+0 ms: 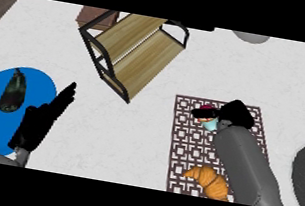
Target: Pick the cupcake from the placemat and place it in the tiered shelf
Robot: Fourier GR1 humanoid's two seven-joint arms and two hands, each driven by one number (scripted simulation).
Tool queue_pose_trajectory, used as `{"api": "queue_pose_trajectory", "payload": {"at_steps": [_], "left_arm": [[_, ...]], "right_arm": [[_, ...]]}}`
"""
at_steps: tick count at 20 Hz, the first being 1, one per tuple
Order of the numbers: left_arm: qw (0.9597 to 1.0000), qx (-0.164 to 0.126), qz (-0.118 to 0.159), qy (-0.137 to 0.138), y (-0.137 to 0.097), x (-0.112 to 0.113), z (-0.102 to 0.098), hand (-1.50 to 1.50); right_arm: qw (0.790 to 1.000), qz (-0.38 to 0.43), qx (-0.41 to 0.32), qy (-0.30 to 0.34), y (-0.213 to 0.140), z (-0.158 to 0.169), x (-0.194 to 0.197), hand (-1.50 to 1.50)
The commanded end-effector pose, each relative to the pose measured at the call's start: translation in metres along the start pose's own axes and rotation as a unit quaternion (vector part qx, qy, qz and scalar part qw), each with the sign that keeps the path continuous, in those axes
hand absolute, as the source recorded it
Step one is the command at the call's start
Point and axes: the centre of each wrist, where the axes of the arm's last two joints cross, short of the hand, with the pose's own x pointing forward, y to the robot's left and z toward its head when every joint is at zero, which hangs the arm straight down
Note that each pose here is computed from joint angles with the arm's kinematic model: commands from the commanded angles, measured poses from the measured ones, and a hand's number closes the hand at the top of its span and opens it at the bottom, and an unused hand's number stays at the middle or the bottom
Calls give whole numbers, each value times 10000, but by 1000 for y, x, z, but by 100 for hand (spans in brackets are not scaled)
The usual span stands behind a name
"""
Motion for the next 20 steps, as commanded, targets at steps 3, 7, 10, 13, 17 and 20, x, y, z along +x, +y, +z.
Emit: {"api": "queue_pose_trajectory", "payload": {"at_steps": [3,7,10,13,17,20], "left_arm": [[9999,122,42,-37,2,6,7,0],[10000,87,-21,-3,-5,-3,2,0],[9999,47,95,-7,2,-4,1,0],[9999,-69,-13,-93,-1,19,-11,0],[9995,-242,-40,-220,-12,16,-12,0],[9998,-196,29,-86,-12,7,-7,0]], "right_arm": [[9968,191,-201,749,8,3,1,150],[9957,181,-569,715,20,22,6,150],[9925,130,-870,851,-7,2,9,150],[9796,1003,-704,-1595,-26,8,21,150],[8751,1760,-534,-4477,-18,59,40,150],[8097,1893,-373,-5542,-62,46,38,150]]}}
